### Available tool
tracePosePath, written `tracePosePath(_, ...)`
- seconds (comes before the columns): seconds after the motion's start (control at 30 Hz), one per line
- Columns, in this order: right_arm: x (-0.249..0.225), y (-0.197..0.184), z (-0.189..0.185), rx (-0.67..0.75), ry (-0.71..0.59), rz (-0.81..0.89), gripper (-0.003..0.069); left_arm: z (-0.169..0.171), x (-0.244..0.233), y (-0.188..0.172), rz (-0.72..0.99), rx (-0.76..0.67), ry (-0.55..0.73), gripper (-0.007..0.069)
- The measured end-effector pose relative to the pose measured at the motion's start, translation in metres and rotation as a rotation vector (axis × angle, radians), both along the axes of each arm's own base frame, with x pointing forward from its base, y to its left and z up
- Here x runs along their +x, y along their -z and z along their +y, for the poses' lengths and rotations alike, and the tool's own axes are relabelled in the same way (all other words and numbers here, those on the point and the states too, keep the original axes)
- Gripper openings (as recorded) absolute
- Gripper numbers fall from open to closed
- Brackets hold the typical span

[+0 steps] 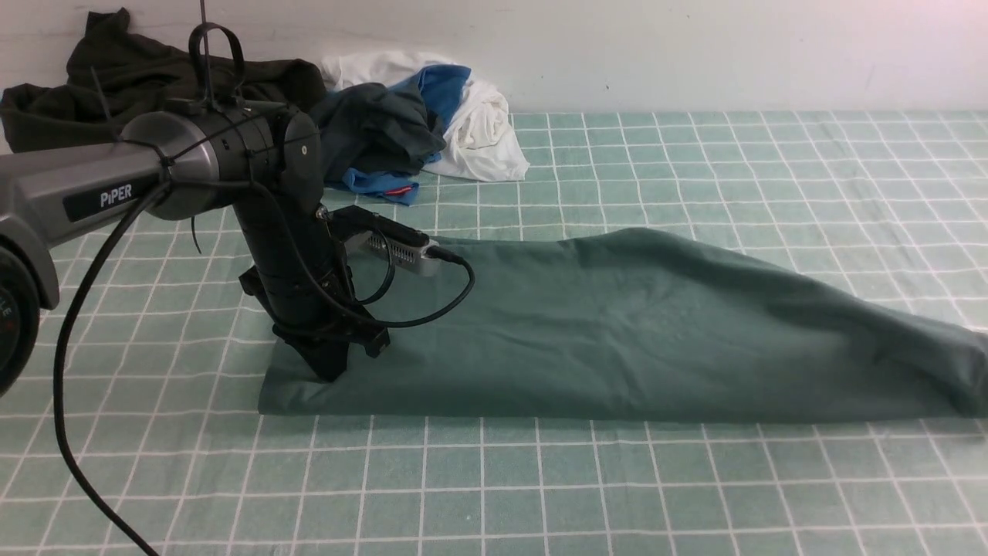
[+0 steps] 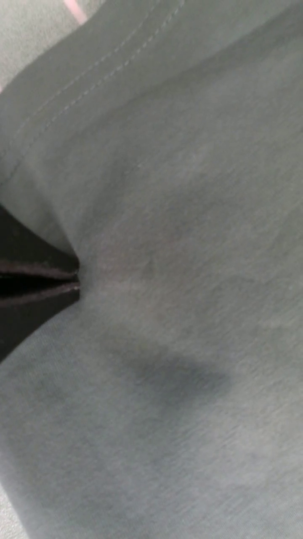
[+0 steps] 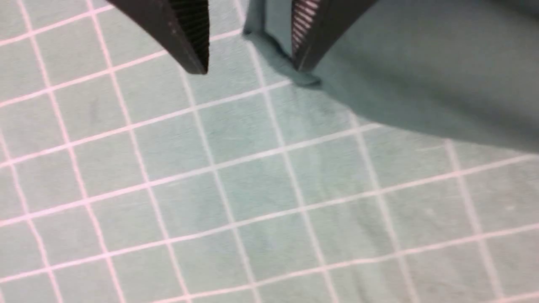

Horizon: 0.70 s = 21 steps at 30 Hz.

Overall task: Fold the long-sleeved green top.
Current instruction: Use the right arm to clamp the right edge of the fabric

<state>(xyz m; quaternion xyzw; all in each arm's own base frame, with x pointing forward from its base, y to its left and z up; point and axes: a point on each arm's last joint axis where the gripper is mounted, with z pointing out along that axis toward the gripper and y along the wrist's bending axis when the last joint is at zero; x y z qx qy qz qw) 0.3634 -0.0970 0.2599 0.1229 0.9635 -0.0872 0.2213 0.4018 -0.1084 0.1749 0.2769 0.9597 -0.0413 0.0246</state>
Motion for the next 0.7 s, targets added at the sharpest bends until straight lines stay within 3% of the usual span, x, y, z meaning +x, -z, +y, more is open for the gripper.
tracePosePath(0.3, -0.01, 0.058, 0.008, 0.105, -0.027, 0.207, 0.0463, 0.0, 0.0, 0.0, -0.001, 0.0, 0.001, -0.0003)
tracePosePath(0.5, -0.001, 0.1, -0.001, 0.062, 0.003, 0.278, 0.0484, 0.0, 0.0, 0.0, -0.001, 0.0, 0.002, -0.0003)
tracePosePath(0.7, 0.019, 0.103, -0.016, 0.049, 0.046, 0.242, 0.0484, 0.0, 0.0, 0.0, -0.001, 0.0, 0.005, -0.0003)
